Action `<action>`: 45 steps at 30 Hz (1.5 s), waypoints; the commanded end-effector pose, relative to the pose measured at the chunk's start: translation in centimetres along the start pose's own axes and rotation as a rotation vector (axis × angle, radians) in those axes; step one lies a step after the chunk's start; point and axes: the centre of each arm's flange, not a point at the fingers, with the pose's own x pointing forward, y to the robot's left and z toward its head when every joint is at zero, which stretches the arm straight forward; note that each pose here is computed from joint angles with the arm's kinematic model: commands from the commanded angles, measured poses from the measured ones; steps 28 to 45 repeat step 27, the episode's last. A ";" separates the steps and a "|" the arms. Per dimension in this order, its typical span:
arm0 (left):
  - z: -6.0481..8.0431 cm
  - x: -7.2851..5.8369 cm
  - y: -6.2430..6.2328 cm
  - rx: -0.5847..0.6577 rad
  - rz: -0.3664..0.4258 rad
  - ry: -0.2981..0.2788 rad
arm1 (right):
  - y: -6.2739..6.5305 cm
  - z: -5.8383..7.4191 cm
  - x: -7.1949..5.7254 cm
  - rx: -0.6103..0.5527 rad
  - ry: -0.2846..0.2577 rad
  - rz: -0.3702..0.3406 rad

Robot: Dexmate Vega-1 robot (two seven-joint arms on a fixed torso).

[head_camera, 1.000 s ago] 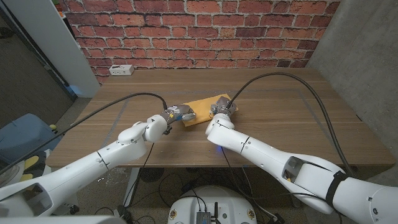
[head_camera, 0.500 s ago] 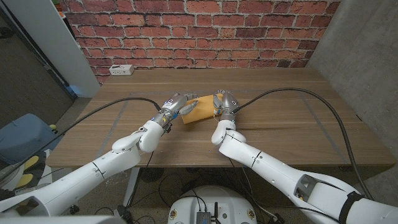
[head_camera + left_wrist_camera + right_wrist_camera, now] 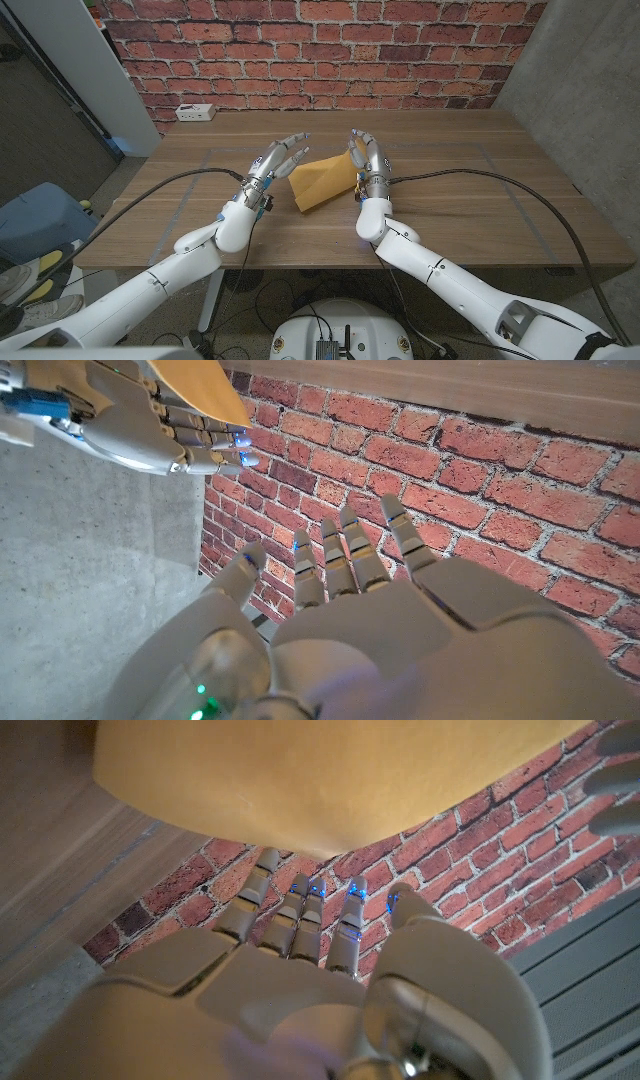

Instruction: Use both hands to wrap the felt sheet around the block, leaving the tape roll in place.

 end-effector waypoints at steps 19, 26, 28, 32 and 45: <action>-6.9 -4.5 4.5 -0.524 0.123 0.077 | -4.8 2.2 -3.3 0.178 -0.201 -0.130; -8.8 -5.3 4.9 -0.589 0.187 0.146 | -2.9 3.9 -4.3 0.188 -0.235 -0.169; -8.9 -5.4 5.0 -0.597 0.201 0.151 | -2.7 4.2 -4.3 0.196 -0.244 -0.171; -8.9 -5.4 5.0 -0.597 0.201 0.151 | -2.7 4.2 -4.3 0.196 -0.244 -0.171; -8.9 -5.4 5.0 -0.597 0.201 0.151 | -2.7 4.2 -4.3 0.196 -0.244 -0.171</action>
